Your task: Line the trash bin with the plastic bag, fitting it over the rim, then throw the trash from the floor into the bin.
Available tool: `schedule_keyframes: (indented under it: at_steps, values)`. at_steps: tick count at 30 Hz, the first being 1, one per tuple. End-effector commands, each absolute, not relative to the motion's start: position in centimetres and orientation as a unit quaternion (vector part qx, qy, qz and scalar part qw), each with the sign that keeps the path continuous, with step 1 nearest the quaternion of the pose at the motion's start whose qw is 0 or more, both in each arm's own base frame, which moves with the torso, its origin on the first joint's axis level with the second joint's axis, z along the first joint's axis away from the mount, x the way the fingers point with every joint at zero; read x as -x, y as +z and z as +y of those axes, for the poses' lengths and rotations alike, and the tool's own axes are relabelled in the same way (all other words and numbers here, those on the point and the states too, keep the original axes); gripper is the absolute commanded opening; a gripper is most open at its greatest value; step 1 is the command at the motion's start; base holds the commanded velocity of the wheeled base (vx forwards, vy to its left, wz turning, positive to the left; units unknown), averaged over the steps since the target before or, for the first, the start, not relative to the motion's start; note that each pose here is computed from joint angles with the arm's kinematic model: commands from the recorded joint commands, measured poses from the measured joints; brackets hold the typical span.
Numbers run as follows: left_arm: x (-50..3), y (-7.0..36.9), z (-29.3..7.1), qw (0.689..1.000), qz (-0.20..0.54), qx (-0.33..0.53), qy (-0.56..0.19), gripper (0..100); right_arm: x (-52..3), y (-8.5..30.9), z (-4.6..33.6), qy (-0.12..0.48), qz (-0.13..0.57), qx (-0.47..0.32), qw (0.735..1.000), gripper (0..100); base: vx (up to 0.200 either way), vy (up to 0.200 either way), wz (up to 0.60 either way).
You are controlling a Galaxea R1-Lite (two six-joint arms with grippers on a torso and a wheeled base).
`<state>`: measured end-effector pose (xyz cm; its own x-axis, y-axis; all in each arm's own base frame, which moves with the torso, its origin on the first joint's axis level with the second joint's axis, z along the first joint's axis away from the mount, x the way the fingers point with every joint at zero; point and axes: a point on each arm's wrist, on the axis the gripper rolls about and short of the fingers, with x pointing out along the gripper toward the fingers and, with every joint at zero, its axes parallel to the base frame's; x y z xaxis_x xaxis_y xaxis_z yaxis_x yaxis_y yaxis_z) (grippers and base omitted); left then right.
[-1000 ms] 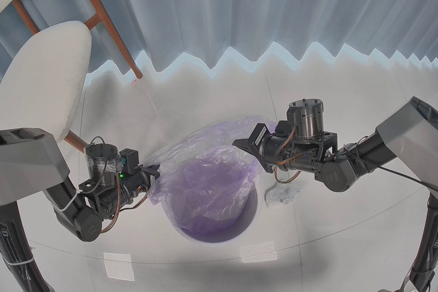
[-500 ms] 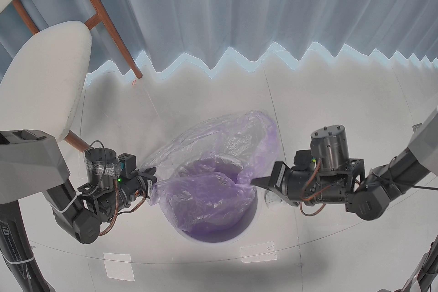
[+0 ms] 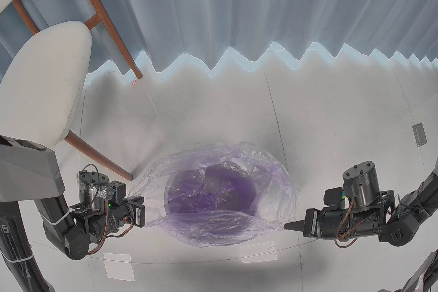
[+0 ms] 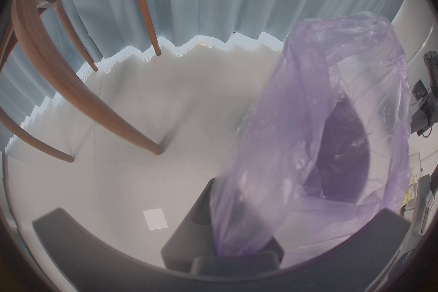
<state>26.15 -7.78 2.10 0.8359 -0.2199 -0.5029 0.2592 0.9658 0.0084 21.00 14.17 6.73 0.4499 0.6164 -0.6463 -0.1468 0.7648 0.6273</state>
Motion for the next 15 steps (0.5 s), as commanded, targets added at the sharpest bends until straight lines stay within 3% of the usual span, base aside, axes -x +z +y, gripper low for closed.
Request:
schedule_keyframes:
  at_steps: [1, 15]
  values:
    - [-25.5, 1.8, -7.3, 0.954, 0.270, -0.043, -0.121, 0, -21.1, 5.6, 13.3, 0.216, 0.482, -0.242, 0.814, 0, 0.000, 0.000, 0.00]
    - [-22.5, 1.3, -7.8, 0.956, 0.245, -0.051, -0.152, 0, -18.6, 5.3, 14.6, 0.265, 0.499, -0.190, 0.803, 0, 0.000, 0.000, 0.00]
